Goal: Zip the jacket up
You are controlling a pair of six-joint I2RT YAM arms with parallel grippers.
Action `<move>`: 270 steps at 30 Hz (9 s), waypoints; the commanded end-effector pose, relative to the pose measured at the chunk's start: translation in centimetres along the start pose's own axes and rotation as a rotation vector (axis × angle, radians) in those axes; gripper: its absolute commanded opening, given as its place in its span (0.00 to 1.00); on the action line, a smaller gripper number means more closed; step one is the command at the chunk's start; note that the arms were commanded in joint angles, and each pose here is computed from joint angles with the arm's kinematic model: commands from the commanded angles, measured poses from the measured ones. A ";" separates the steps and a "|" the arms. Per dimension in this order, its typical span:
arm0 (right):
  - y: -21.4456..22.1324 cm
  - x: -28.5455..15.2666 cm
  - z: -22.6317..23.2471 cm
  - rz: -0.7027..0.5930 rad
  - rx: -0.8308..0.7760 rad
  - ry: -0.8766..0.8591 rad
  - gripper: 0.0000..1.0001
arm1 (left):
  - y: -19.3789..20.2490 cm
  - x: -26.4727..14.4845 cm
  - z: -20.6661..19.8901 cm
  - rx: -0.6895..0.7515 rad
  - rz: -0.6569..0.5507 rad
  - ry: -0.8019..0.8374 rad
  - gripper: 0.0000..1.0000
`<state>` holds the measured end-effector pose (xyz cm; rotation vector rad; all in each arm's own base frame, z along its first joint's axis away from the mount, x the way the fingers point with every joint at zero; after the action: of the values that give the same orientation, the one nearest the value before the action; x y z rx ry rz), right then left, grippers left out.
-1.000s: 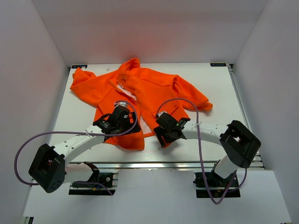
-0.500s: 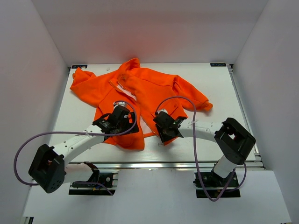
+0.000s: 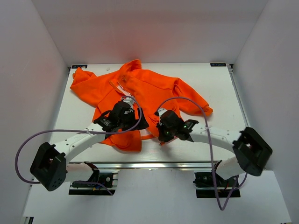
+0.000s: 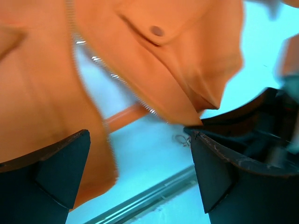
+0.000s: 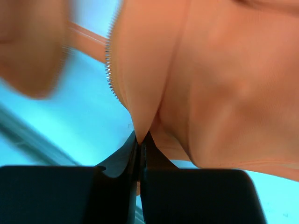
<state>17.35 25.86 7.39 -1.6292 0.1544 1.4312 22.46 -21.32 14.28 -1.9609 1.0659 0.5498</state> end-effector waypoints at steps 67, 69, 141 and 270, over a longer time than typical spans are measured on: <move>-5.5 -5.2 3.5 -0.259 0.107 -0.367 0.43 | -0.2 -2.5 -8.6 0.210 0.034 0.626 0.00; -5.6 -5.4 3.5 -0.272 0.111 -0.368 0.41 | -0.1 -2.5 -8.5 0.207 0.037 0.623 0.00; -0.9 -5.0 0.4 -0.140 0.204 -0.266 0.00 | 5.3 -2.1 1.6 -0.021 0.227 0.054 0.98; -11.6 -18.0 1.1 -0.821 -0.289 -0.608 0.00 | -2.9 -13.5 -12.4 0.281 -0.444 0.589 0.00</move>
<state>19.13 25.13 26.45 -1.1612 -0.8992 1.2436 17.44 -24.04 30.39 -2.0265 0.9656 -0.3426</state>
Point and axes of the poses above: each gripper's point midway between its finger pads, its own x axis out along the fingers, its own z axis along the line the jaws close on, y = z × x, the point moved 4 cm from there along -x, back along the fingers, and after that the axes turned 11 degrees about -x, right-handed, at the moved point
